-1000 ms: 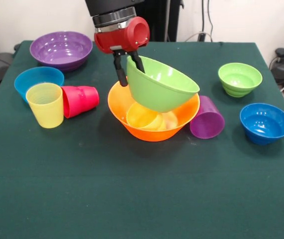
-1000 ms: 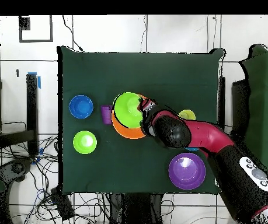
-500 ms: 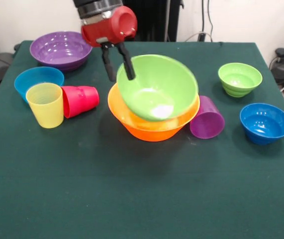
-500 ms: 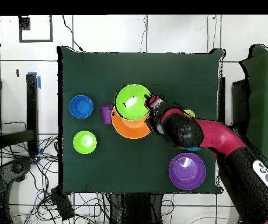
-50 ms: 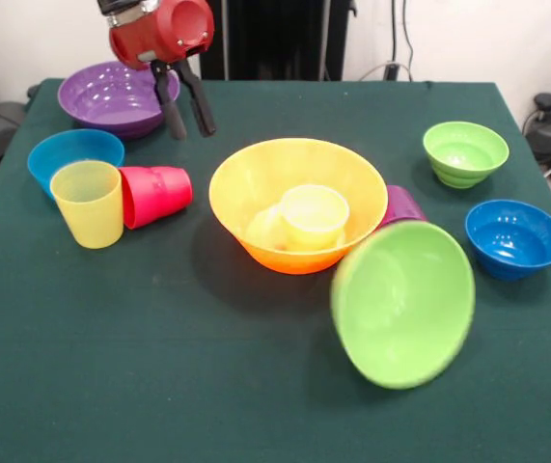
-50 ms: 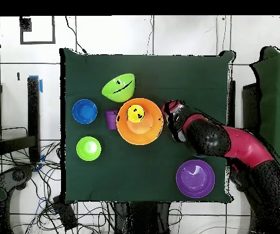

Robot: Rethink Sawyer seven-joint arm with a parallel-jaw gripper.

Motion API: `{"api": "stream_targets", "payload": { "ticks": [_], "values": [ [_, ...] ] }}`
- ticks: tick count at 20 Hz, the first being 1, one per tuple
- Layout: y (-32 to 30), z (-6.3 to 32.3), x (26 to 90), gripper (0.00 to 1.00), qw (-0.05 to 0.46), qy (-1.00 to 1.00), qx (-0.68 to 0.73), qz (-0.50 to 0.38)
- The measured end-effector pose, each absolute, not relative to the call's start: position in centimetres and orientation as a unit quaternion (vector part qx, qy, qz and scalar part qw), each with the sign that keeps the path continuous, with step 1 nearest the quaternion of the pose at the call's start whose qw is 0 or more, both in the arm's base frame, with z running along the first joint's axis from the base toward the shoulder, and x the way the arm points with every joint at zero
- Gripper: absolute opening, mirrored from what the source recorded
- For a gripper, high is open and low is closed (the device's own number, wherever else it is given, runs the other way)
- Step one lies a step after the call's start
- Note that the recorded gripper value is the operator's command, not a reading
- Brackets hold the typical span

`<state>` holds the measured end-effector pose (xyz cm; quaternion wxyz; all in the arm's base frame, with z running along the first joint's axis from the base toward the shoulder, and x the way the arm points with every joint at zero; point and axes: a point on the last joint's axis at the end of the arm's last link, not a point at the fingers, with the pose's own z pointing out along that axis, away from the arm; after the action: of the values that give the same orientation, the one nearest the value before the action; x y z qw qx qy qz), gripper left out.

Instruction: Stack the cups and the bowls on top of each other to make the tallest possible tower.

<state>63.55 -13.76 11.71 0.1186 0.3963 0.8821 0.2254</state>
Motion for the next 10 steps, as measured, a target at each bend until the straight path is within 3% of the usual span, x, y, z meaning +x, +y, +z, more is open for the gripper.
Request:
{"api": "stream_targets", "payload": {
  "ticks": [10],
  "values": [
    [-9.2,10.6,63.9,1.0,0.1,0.893,0.371,0.235]
  ]
}}
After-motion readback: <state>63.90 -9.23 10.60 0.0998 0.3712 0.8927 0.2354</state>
